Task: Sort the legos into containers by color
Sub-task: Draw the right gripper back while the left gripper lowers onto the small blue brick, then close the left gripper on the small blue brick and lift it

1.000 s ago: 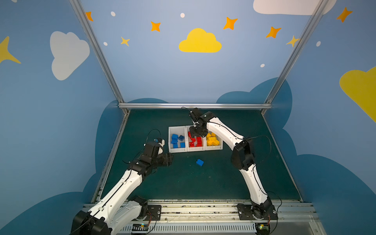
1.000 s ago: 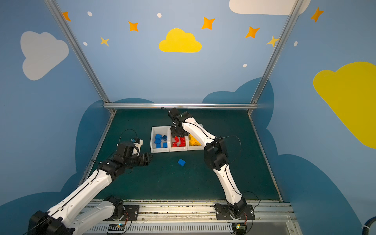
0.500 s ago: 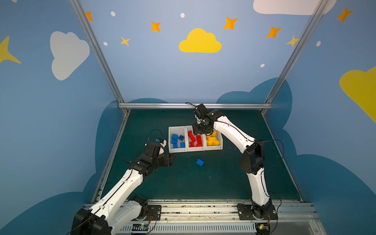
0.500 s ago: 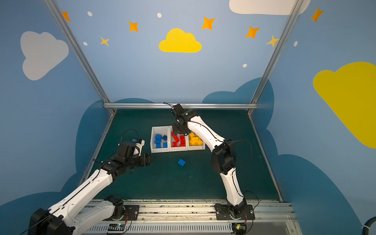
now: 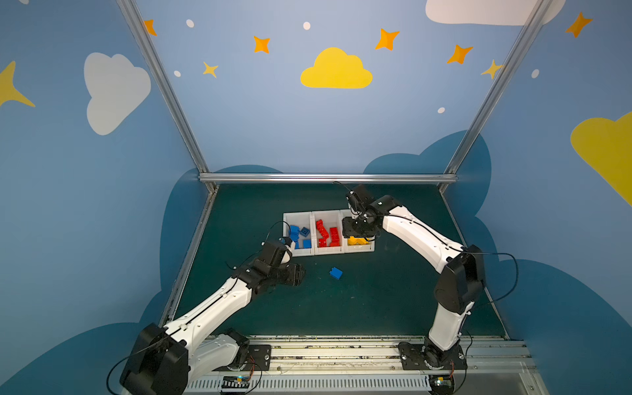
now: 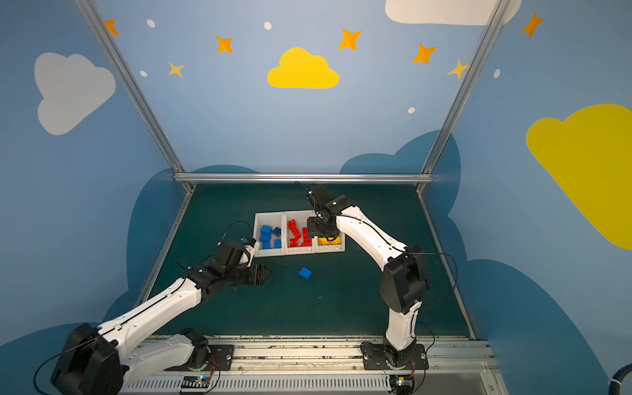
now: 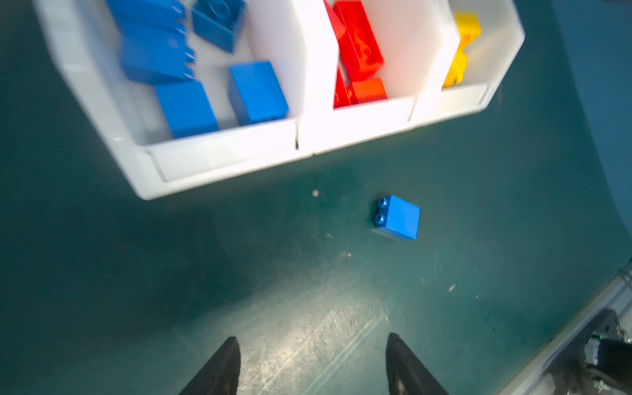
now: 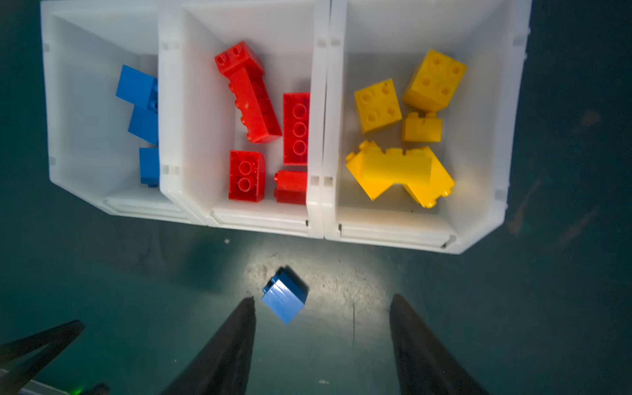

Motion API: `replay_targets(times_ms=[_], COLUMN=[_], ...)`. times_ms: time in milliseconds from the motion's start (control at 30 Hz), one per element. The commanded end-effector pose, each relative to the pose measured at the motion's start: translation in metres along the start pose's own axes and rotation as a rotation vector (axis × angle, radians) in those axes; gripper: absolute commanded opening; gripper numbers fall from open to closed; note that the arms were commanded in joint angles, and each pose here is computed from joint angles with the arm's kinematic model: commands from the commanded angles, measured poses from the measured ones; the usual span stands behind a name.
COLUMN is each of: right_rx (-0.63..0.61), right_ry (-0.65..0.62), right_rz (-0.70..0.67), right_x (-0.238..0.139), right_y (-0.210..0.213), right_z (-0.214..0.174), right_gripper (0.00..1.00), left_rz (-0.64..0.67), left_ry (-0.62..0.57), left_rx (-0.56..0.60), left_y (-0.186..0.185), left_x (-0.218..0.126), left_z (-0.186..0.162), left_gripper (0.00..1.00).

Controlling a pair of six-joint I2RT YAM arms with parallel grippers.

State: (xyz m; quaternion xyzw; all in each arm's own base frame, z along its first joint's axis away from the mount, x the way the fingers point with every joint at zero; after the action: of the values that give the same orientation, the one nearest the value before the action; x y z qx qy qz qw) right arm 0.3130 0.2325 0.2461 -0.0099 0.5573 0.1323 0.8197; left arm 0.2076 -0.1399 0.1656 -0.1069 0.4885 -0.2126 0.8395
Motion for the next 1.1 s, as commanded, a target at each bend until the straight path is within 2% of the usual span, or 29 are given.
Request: replay_targets(times_ms=[0,500,700,1067], right_rx=[0.071,0.281,0.308,0.326], right_ry=[-0.042,-0.043,-0.040,-0.032], right_rz=[-0.007,-0.045,-0.051,-0.047], right_x=[-0.011,-0.028,-0.032,-0.031], right_y=[-0.016,-0.080,-0.088,-0.090], right_z=[-0.008,-0.075,-0.085,-0.088], right_gripper=[0.63,0.63,0.63,0.63], left_rz=[-0.019,-0.017,-0.016,0.064], left_ry=[0.003,0.218,0.262,0.305], left_rx=[0.059,0.236,0.274,0.347], left_y=[-0.013,-0.064,-0.074,-0.086], left_x=[0.008,0.081,0.105,0.132], left_z=[0.008,0.015,0.018,0.021], left_gripper=[0.68,0.67,0.67,0.67])
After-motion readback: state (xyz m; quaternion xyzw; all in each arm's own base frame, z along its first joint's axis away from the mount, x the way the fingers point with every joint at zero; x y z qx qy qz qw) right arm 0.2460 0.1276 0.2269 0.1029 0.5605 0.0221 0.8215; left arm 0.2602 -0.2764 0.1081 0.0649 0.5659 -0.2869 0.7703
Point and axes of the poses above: each gripper's point midway between its finger pads, its own x axis out along the fingers, its own y axis along the line the jaws close on, z = x × y, the point moved 9 cm from there along -x, back along the fingers, and after that the axes turned 3 degrees about -x, right-handed, at the moved point
